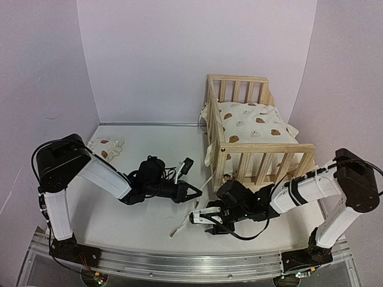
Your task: Set up the pet bed
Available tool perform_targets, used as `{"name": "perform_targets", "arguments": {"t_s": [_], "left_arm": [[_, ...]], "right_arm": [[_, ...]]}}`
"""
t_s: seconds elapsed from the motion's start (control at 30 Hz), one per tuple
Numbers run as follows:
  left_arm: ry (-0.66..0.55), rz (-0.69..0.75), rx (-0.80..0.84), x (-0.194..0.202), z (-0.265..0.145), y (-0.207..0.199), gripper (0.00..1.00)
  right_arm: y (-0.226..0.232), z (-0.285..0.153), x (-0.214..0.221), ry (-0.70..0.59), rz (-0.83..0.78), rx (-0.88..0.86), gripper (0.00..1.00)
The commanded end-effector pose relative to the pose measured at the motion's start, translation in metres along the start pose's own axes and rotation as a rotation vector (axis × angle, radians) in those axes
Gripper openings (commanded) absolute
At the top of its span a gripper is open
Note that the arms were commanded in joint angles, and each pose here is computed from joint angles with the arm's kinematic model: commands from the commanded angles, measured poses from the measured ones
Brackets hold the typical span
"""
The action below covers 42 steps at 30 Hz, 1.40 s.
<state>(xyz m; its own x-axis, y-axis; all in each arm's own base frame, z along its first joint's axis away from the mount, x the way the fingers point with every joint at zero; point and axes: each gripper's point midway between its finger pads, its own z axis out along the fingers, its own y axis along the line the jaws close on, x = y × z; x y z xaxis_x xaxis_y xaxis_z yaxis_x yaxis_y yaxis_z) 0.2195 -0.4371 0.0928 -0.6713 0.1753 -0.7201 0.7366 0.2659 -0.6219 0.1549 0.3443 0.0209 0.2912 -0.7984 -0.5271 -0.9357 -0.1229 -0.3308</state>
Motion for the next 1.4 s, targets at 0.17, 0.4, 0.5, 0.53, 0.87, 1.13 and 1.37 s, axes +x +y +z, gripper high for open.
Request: {"name": "perform_targets", "arguments": {"t_s": [0.17,0.4,0.5,0.53,0.87,1.13,1.37], "left_arm": [[0.185,-0.103,0.015,0.057,-0.015,0.006,0.0],[0.191,-0.108,0.015,0.059,-0.014,0.008,0.0],[0.187,-0.108,0.013,0.057,-0.015,0.008,0.0],[0.184,-0.107,0.011,0.057,-0.015,0.008,0.0],[0.173,-0.017,0.008,0.057,-0.009,-0.005,0.02],[0.181,0.046,-0.063,0.074,-0.011,0.001,0.14],[0.147,0.087,-0.115,0.068,-0.011,0.003,0.24]], "right_arm": [[-0.024,0.019,-0.025,-0.122,0.062,0.001,0.58],[-0.027,0.035,-0.012,-0.073,0.125,-0.003,0.26],[-0.028,0.024,-0.016,-0.071,0.163,-0.004,0.03],[-0.029,0.016,-0.022,-0.089,0.185,-0.008,0.0],[-0.063,-0.097,-0.1,-0.384,0.447,0.123,0.0],[-0.073,-0.13,-0.127,-0.499,0.435,0.136,0.0],[-0.074,-0.142,-0.132,-0.528,0.431,0.137,0.0]]}}
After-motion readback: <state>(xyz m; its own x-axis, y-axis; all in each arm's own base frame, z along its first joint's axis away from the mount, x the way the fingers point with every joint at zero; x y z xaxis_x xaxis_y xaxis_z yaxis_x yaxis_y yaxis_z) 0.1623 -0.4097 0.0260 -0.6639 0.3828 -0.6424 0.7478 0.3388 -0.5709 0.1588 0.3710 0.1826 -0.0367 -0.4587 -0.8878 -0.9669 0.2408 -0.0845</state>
